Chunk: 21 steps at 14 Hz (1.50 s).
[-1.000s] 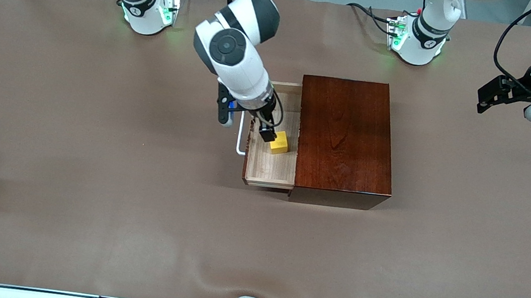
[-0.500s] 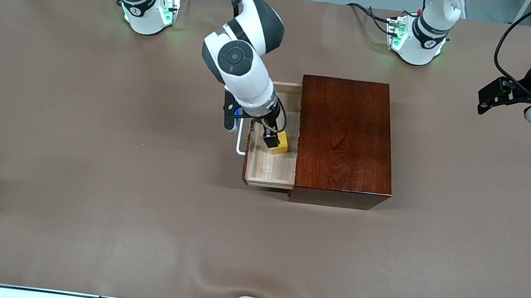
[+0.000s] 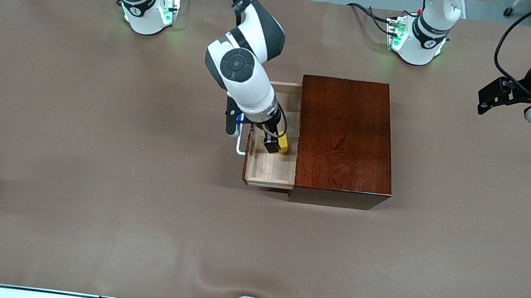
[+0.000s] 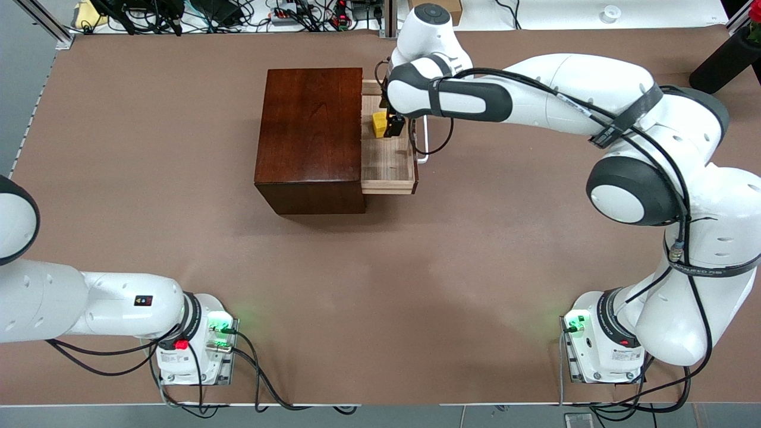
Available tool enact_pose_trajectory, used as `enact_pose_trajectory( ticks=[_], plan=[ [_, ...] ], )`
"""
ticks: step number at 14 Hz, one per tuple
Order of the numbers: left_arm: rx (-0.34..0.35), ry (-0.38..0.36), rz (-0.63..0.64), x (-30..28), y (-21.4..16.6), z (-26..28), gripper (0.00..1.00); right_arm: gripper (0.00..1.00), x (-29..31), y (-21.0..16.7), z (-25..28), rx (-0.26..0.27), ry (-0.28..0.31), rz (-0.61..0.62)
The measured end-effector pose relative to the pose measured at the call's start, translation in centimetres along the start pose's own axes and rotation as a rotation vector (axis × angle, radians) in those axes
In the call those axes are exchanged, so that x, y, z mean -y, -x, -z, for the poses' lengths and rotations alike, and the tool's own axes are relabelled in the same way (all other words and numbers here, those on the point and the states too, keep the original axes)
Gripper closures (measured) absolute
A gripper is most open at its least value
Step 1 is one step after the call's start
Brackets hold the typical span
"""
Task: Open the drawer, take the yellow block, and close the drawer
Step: 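Close the right gripper on the yellow cube and lift it, then carry the yellow cube away from the cabinet with the right gripper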
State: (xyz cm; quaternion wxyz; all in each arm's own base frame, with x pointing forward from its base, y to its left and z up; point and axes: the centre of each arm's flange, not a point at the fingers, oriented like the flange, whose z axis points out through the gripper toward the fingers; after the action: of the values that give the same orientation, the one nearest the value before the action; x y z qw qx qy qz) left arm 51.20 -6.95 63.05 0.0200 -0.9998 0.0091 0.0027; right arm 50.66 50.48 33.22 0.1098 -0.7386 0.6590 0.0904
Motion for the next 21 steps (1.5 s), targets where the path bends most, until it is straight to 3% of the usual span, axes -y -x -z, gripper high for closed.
enact_pose_trajectory(
  ticks=[6, 9, 10, 13, 17, 18, 21],
  plan=[
    [-0.004, 0.001, 0.0, 0.0, -0.1, 0.0, 0.0, 0.04, 0.0, 0.0, -1.1, -0.004, -0.007, 0.002],
    [-0.004, 0.001, 0.0, 0.0, -0.1, 0.0, 0.0, 0.39, -0.4, 0.6, -1.1, -0.012, -0.012, 0.022],
    [-0.004, 0.001, 0.0, 0.0, -0.1, 0.0, 0.0, 0.44, -0.4, 0.7, -1.0, -0.011, -0.014, 0.024],
    [-0.004, 0.001, 0.0, 0.0, -0.1, 0.0, 0.0, 0.44, 0.0, 0.5, -0.5, -0.016, -0.014, 0.019],
    [-0.003, 0.001, 0.001, 0.0, -0.1, 0.0, 0.0, 0.44, 1.4, -0.7, 3.8, -0.08, 0.122, -0.009],
    [-0.004, 0.001, 0.001, 0.0, -0.1, 0.0, 0.0, 0.44, 2.1, -1.5, 5.3, -0.075, 0.156, -0.033],
    [-0.001, 0.001, 0.001, 0.0, -0.2, -0.1, 0.0, 0.44, 3.9, -3.6, 8.7, 0.003, 0.248, -0.087]
  ],
)
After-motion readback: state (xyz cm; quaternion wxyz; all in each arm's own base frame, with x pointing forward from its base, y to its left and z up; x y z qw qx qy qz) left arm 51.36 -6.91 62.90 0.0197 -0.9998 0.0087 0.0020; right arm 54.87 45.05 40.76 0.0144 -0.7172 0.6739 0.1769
